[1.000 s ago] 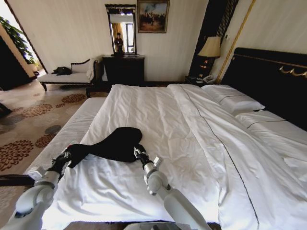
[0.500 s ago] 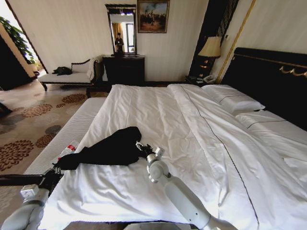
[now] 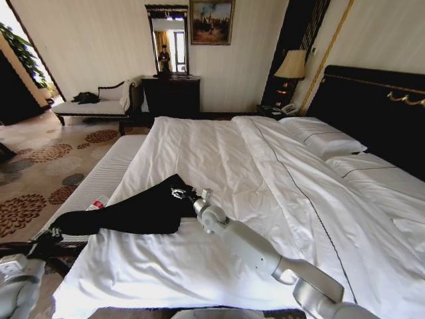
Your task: Fold the clothes on the bed.
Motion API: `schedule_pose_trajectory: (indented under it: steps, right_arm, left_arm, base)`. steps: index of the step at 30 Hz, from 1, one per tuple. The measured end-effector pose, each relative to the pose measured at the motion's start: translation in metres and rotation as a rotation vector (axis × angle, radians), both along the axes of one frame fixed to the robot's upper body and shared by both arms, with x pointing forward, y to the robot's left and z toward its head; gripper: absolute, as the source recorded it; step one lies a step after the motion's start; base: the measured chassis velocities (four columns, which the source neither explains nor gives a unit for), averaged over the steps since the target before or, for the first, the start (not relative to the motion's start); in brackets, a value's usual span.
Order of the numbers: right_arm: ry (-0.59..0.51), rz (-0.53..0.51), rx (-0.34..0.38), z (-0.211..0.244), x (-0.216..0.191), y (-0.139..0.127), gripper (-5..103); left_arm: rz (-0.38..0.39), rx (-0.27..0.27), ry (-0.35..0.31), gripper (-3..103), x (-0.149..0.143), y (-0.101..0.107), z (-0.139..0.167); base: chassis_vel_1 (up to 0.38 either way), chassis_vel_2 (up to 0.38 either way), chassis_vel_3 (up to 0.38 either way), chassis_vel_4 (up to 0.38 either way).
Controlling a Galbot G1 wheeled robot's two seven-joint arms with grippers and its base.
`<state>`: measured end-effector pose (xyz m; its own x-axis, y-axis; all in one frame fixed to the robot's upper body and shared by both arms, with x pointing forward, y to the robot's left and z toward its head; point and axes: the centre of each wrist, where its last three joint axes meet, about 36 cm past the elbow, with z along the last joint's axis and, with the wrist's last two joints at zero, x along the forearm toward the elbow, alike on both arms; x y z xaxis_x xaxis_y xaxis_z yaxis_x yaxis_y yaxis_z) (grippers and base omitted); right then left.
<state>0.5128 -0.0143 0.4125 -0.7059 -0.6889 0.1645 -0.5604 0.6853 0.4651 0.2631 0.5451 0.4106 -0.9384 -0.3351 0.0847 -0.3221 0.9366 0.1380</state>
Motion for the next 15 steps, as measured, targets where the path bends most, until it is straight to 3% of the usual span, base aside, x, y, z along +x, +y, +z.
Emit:
schedule_pose_trajectory:
  steps: [4,8,15]
  right_arm:
    - [0.075,0.090,-0.017,-0.009,-0.023,0.023,100]
    - [0.142,0.115,-0.020,-0.017,-0.039,0.031,100]
    - [0.160,0.162,-0.018,-0.031,-0.040,0.040,100]
  left_arm:
    - [0.002,-0.006,-0.028,1,0.006,0.003,0.005]
    - [0.005,-0.012,-0.034,1,0.008,0.003,0.005]
    - [0.007,-0.018,-0.031,1,0.010,0.004,0.001]
  base:
    - [0.000,0.000,0.000,0.000]
    - [0.000,0.000,0.000,0.000]
    - [0.000,0.000,0.000,0.000]
